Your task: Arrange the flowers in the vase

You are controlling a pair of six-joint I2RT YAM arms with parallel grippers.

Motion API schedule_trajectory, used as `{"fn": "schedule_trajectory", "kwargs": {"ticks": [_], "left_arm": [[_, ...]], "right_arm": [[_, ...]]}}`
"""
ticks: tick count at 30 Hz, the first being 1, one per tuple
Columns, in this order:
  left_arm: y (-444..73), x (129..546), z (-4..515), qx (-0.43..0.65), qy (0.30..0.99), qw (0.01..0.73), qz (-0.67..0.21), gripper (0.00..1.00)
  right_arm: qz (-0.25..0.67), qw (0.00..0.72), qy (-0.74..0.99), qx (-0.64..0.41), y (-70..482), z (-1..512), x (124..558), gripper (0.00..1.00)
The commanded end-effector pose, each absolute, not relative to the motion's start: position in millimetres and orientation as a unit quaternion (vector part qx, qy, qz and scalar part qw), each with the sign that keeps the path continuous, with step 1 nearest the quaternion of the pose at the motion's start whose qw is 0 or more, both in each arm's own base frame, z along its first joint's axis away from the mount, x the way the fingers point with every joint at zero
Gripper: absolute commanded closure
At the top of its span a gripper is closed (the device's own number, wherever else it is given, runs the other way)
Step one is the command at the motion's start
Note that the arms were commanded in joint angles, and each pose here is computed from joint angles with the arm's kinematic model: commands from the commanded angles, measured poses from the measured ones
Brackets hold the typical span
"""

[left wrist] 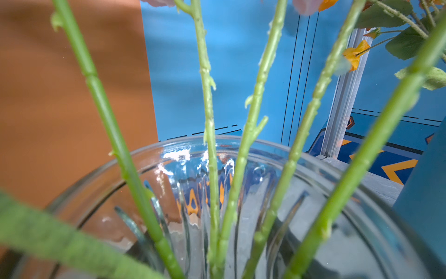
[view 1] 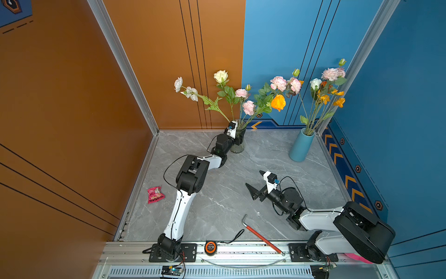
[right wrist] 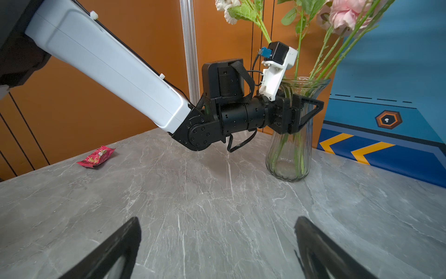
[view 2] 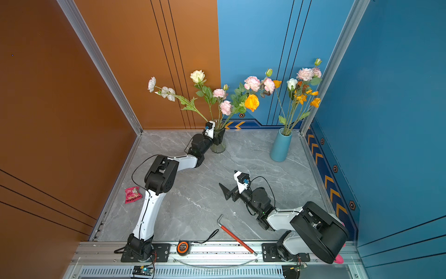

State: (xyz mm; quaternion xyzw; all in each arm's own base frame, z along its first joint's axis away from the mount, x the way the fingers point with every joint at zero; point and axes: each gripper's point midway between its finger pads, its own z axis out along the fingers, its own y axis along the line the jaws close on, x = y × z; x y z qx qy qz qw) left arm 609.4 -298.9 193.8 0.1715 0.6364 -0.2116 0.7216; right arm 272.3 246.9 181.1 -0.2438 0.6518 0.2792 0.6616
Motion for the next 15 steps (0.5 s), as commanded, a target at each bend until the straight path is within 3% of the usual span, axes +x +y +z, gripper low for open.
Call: {"fn": "schedule_trajectory", "kwargs": {"ticks": [1, 5, 9, 15], "left_arm": [[-291.1, 601.1, 269.1, 0.157, 0.548, 0.79, -0.226, 0.62], [-293.2, 598.1, 264.2, 0.16, 0.552, 0.789, -0.216, 0.41], [-290.4, 594.4, 262.0, 0.155, 0.551, 0.792, -0.213, 0.02], [-281.6, 586.2, 251.2, 0.133, 0.551, 0.793, -0.224, 0.02]], "right_arm": [[0.291, 0.663, 0.645, -0.243, 249.9, 186.6, 273.0, 0.0], [0.292, 0.663, 0.645, -0.243, 250.2, 186.8, 273.1, 0.0], [0.293, 0.662, 0.645, -0.244, 250.7, 186.2, 272.7, 0.0], [0.293, 0.663, 0.644, -0.244, 250.2, 187.4, 271.9, 0.0]]}}
